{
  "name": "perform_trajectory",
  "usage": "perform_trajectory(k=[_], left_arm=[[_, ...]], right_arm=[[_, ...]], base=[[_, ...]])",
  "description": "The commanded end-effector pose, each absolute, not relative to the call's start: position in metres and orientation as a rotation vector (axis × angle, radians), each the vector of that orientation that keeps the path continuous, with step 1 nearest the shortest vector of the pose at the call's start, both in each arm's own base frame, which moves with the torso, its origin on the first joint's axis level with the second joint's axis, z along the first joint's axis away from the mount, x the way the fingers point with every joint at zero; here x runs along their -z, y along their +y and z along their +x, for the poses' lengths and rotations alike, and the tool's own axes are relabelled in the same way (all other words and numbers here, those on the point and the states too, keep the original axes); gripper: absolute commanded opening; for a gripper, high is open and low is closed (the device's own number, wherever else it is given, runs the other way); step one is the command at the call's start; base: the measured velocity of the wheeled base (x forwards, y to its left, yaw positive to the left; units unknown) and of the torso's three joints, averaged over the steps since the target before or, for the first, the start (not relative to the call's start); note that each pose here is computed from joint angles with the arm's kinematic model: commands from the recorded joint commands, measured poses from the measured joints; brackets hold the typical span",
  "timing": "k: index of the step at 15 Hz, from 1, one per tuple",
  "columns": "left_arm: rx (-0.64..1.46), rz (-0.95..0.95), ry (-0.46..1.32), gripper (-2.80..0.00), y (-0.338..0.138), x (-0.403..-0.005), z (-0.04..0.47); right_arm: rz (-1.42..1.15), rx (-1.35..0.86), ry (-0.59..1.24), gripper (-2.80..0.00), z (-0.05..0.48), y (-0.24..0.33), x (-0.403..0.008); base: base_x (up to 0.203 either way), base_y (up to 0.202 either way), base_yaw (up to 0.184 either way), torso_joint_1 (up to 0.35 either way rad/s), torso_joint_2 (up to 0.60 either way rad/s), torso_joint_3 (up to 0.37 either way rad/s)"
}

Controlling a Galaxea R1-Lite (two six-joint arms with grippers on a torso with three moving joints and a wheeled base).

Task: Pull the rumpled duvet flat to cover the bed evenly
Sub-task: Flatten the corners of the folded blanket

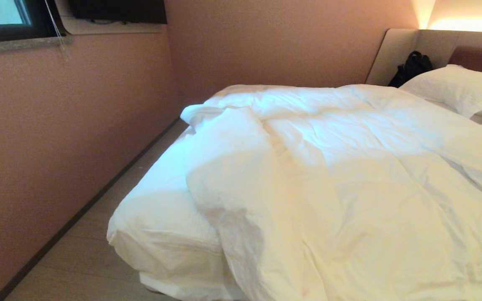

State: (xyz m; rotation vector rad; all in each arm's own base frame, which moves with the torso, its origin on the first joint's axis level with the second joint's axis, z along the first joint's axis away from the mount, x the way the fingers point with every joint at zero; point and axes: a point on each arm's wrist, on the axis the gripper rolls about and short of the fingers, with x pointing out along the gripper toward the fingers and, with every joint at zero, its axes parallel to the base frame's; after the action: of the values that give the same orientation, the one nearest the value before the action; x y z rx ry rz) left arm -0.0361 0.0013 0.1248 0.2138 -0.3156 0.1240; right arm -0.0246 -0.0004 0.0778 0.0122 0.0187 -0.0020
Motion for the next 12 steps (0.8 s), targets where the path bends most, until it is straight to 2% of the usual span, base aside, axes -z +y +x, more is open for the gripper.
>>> perform_trajectory(k=[1, 6, 9, 12], left_arm=[[-0.169, 0.295, -0.417, -2.80, 0.002, -0.122, -0.034], [-0.210, 0.305, -0.527, -2.80, 0.002, -0.151, -0.049], [-0.295, 0.262, -0.412, -2.80, 0.004, -0.163, -0.059], [-0.271, 0.114, -0.322, -2.80, 0.004, -0.175, -0.074]], right_arm=[[0.012, 0.002, 0.018, -2.80, -0.025, 0.000, -0.078], [0.012, 0.002, 0.018, -2.80, -0.025, 0.000, -0.078], [0.012, 0.002, 0.019, -2.80, -0.025, 0.000, -0.078], [0.012, 0.002, 0.018, -2.80, -0.025, 0.000, -0.078]], base=[[0.000, 0.000, 0.000, 0.000, 0.00, 0.000], [0.000, 0.000, 0.000, 0.000, 0.00, 0.000], [0.000, 0.000, 0.000, 0.000, 0.00, 0.000], [0.000, 0.000, 0.000, 0.000, 0.00, 0.000]])
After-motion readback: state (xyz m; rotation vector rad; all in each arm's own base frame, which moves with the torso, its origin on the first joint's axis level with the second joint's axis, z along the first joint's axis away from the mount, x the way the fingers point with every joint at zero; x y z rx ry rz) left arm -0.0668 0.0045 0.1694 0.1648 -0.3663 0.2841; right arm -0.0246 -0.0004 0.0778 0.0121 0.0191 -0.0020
